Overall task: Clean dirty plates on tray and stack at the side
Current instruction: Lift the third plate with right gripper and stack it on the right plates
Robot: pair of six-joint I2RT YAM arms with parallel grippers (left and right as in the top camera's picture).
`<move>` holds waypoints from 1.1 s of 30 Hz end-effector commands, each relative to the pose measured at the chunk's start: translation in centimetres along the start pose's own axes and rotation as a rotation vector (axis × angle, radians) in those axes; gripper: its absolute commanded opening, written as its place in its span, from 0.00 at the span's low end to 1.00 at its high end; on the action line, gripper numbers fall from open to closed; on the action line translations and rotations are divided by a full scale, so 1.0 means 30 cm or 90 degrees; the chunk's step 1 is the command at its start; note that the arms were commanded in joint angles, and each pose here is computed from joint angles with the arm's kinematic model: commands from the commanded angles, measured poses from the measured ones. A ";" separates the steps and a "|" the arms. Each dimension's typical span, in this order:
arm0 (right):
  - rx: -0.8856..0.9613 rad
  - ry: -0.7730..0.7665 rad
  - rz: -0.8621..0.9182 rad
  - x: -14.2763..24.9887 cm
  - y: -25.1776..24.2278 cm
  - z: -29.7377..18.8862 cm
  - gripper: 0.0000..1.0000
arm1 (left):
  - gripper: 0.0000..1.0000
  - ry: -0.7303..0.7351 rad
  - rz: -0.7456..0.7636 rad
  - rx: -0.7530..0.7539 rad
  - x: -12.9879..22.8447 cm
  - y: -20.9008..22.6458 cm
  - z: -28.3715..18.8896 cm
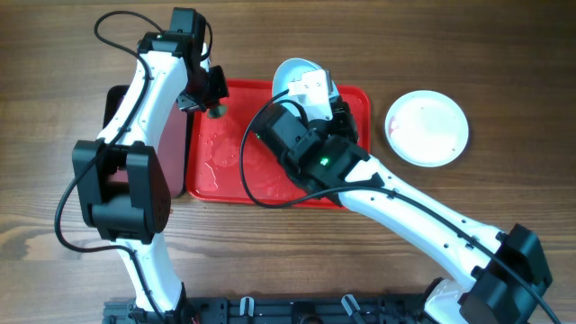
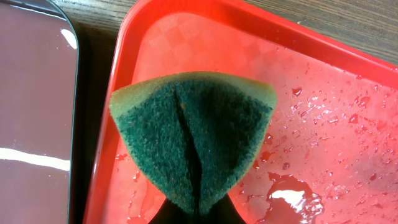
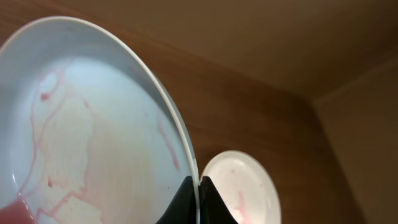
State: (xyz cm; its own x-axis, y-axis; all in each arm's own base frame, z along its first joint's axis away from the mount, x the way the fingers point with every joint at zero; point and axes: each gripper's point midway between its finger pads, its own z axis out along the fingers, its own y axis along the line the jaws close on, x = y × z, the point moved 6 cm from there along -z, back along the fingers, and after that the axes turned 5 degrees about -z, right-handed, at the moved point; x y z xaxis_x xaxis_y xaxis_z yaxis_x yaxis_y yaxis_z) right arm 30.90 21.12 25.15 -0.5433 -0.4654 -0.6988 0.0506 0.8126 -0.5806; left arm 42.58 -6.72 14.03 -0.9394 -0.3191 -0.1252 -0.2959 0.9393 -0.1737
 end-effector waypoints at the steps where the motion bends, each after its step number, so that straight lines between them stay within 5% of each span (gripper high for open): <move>1: 0.082 -0.034 -0.073 -0.027 -0.033 -0.030 0.04 | 0.04 0.016 -0.025 0.009 0.009 -0.004 0.024; 12: 0.249 -0.102 -0.140 -0.107 -0.066 -0.163 0.04 | 0.04 0.023 -0.006 0.016 0.038 -0.057 0.029; 30: 0.241 -0.112 -0.122 -0.118 -0.057 -0.174 0.04 | 0.04 0.023 -0.006 0.016 0.038 -0.057 0.029; 33: 0.088 -0.114 -0.128 -0.094 0.028 -0.146 0.04 | 0.04 0.023 -0.006 0.016 0.038 -0.057 0.029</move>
State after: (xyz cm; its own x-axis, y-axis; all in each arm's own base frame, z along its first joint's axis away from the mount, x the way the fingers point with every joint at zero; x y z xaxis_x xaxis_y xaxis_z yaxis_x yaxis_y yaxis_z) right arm 28.60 23.44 30.29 -0.4246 -0.6899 -0.5863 0.2351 0.5413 -0.8073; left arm 42.23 -8.69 14.02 -0.9438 -0.3114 -0.1112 -0.2866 0.9381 -0.1943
